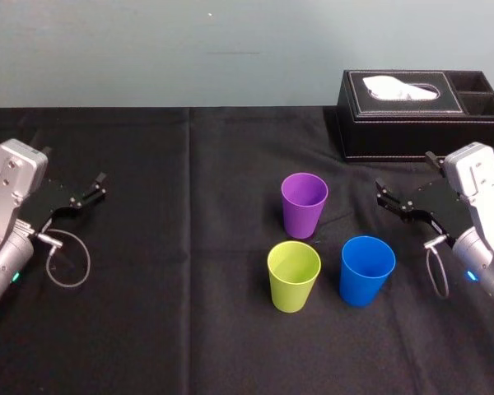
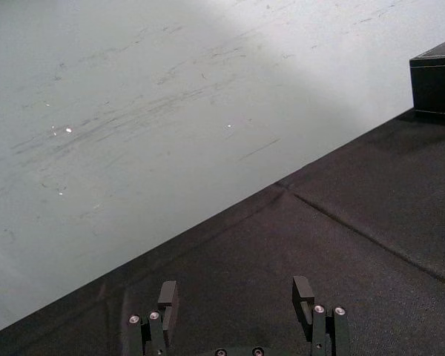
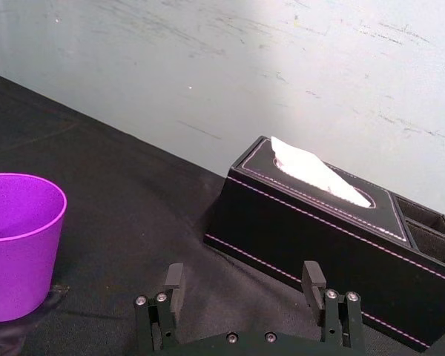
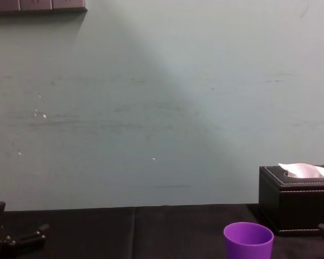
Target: Stack the three plastic cups sequentially using one hand.
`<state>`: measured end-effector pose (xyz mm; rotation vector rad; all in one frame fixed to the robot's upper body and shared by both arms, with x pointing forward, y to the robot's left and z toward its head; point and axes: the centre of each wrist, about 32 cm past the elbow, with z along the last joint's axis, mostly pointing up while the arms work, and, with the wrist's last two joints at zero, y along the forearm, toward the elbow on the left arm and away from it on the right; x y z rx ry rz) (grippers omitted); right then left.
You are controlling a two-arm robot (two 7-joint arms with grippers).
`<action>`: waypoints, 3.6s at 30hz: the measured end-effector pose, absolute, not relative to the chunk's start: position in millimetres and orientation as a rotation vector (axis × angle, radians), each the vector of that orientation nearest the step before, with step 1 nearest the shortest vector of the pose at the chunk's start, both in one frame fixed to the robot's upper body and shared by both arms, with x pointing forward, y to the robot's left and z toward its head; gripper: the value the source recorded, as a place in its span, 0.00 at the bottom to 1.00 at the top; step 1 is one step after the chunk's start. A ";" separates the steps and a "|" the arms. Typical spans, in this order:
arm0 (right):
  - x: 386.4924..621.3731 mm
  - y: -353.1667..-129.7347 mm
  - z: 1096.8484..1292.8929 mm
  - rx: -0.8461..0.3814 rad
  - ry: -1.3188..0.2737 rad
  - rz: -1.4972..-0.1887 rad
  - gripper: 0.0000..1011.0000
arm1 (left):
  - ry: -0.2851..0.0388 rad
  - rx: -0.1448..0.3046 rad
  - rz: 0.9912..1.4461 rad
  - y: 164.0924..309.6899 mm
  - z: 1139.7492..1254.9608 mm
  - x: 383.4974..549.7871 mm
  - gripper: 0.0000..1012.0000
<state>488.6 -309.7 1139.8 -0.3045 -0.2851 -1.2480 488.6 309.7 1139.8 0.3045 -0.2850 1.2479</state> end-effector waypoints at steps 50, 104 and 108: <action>408.5 -363.7 1144.4 -0.080 -0.157 -0.940 0.99 | -0.285 0.304 1.248 309.7 1139.8 488.6 1.00; 402.0 -352.6 1113.1 -0.199 -0.064 -0.804 0.99 | -0.285 0.304 1.248 309.7 1139.8 488.6 1.00; 408.8 -349.9 1114.3 -0.199 -0.065 -0.795 0.99 | -0.285 0.304 1.248 309.7 1139.8 488.6 1.00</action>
